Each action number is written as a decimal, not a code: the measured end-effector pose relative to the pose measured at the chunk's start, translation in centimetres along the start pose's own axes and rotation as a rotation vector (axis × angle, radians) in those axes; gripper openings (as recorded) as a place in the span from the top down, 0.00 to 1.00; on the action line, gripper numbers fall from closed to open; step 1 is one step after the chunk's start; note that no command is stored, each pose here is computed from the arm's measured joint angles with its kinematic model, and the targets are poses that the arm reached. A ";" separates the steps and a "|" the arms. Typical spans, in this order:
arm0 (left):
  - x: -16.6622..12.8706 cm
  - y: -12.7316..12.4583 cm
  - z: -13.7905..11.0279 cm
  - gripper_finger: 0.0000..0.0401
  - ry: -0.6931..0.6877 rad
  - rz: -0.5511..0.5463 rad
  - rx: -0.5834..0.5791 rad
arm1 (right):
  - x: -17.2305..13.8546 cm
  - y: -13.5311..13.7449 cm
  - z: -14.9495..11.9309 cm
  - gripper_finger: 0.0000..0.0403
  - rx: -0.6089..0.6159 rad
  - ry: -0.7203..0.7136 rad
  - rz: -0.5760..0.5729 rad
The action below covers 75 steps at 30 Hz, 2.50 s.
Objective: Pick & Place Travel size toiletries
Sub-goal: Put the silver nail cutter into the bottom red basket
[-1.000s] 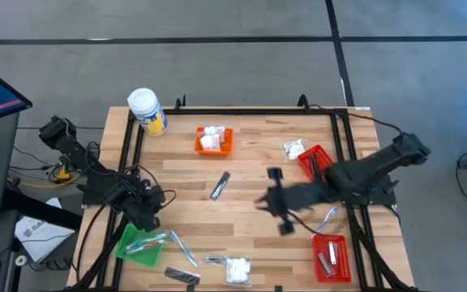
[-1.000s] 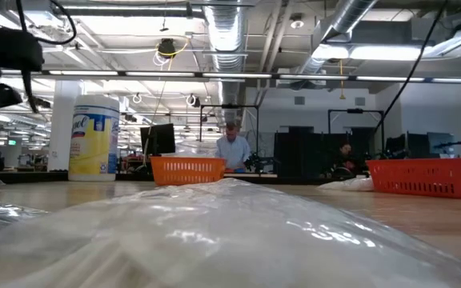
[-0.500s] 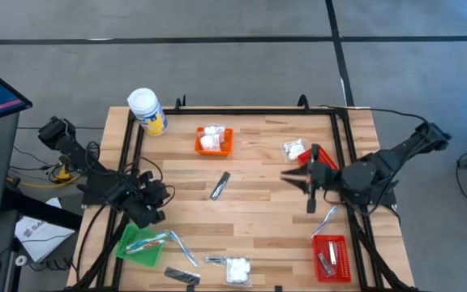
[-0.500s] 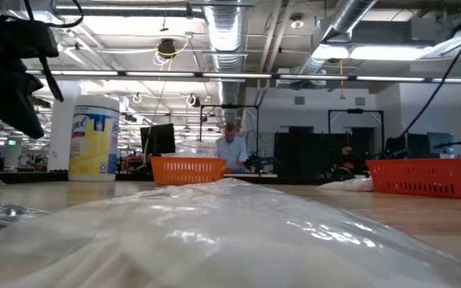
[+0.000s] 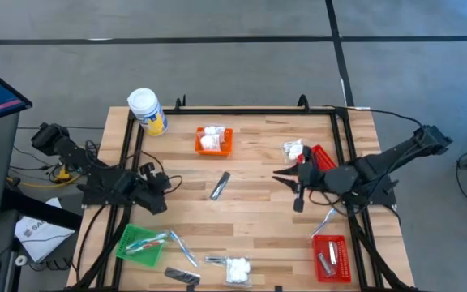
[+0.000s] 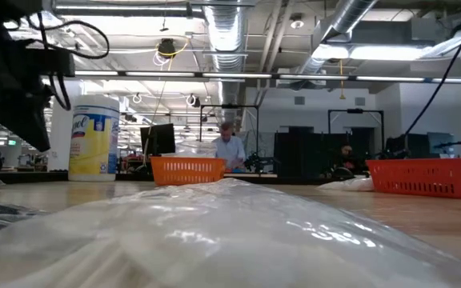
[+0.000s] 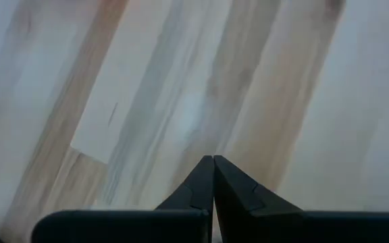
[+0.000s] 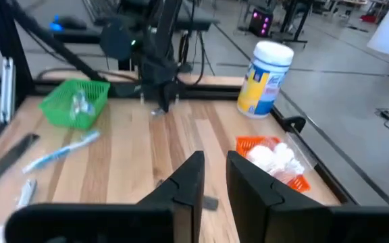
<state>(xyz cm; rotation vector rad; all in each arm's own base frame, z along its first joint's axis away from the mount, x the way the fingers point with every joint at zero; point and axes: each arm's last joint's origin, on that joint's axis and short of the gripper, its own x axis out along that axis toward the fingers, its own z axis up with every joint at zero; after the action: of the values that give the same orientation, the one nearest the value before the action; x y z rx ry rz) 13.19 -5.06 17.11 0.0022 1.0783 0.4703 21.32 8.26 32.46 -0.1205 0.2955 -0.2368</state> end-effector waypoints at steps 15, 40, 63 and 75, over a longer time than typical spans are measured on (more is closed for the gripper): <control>1.1 3.0 0.4 1.00 0.213 0.097 -0.665 | 0.9 -0.2 0.5 0.86 0.018 0.002 -0.034; -2.2 -0.8 5.5 1.00 0.401 -0.122 0.050 | 1.4 -1.0 0.5 0.86 0.026 0.012 -0.071; 5.1 -1.9 5.5 1.00 0.925 -0.043 0.232 | 1.4 -1.0 0.3 0.86 0.012 0.030 -0.068; 6.8 -0.8 2.3 1.00 0.998 -0.014 0.155 | 1.4 -1.0 0.3 0.86 0.012 0.029 -0.068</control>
<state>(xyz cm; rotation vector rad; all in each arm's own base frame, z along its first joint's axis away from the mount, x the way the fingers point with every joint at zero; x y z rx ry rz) 18.01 -2.75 12.27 -0.1141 2.0901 0.3684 22.50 7.01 32.55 -0.1149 0.3191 -0.3080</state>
